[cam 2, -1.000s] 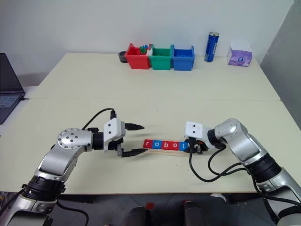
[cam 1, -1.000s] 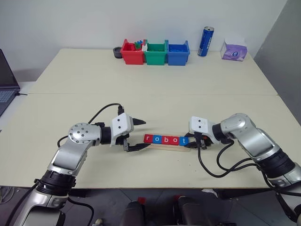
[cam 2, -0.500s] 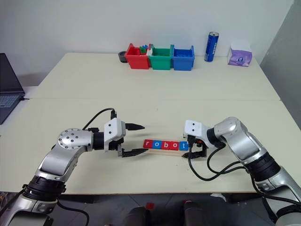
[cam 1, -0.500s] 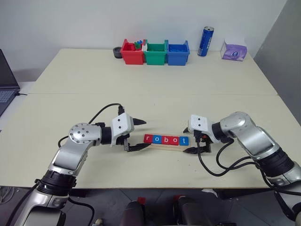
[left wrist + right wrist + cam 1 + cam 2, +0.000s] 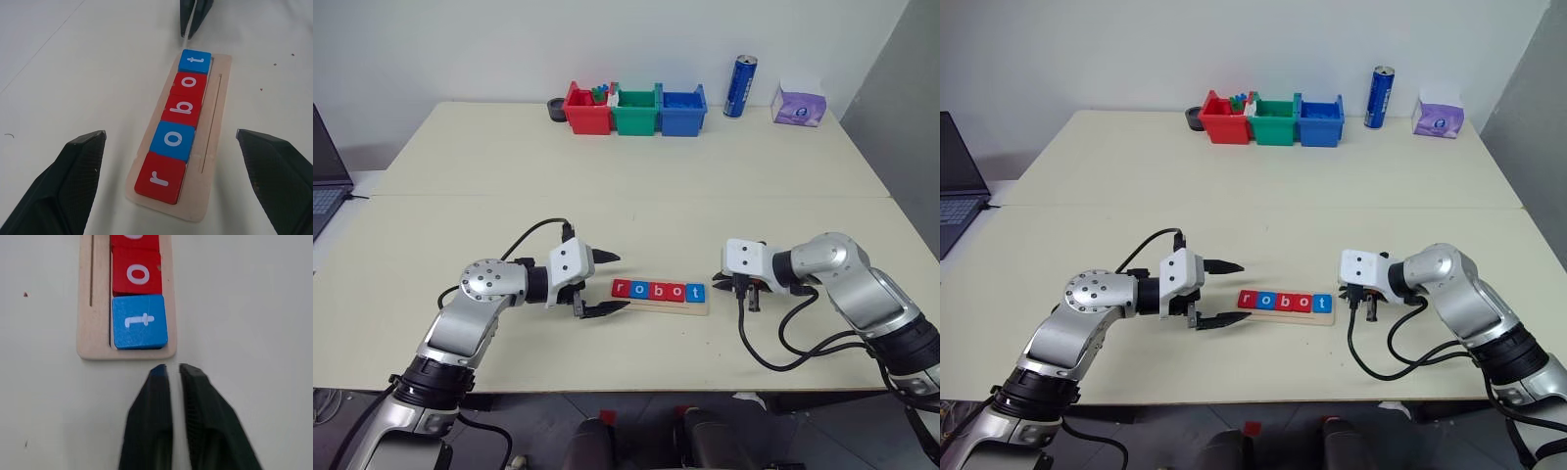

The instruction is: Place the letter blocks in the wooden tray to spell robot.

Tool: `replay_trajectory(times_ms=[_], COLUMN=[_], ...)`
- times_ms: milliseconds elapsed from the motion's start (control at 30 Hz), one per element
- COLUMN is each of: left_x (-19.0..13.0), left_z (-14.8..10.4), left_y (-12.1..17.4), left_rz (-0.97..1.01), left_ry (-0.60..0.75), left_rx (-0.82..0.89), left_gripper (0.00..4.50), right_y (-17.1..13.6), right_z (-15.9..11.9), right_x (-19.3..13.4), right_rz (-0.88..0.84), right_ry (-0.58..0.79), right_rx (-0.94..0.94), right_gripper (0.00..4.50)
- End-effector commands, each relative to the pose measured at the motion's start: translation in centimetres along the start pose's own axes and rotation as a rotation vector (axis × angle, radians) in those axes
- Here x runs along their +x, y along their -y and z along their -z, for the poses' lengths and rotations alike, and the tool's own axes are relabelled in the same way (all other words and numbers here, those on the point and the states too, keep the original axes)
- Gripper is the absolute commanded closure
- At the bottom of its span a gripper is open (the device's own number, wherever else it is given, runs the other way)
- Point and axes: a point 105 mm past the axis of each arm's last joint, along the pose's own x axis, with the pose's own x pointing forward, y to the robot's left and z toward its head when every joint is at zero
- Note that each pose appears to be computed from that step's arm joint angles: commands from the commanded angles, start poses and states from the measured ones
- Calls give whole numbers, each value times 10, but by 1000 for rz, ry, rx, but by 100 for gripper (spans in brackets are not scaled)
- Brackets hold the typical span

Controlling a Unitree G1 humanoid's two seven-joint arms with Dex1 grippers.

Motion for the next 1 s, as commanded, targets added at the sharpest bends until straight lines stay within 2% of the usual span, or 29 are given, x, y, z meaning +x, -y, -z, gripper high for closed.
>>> replay_trajectory(times_ms=[33, 1000], left_x=[0, 0], left_z=[-13, -13], left_y=[0, 0], left_rz=[0, -6], left_ry=[28, 25], left_rx=[48, 44], left_gripper=[0, 0], right_y=[1, -11], right_z=[-1, -34], right_x=[0, 8], right_rz=[4, -68], right_ry=[-13, 67], right_rx=[-64, -107], right_gripper=[449, 449])
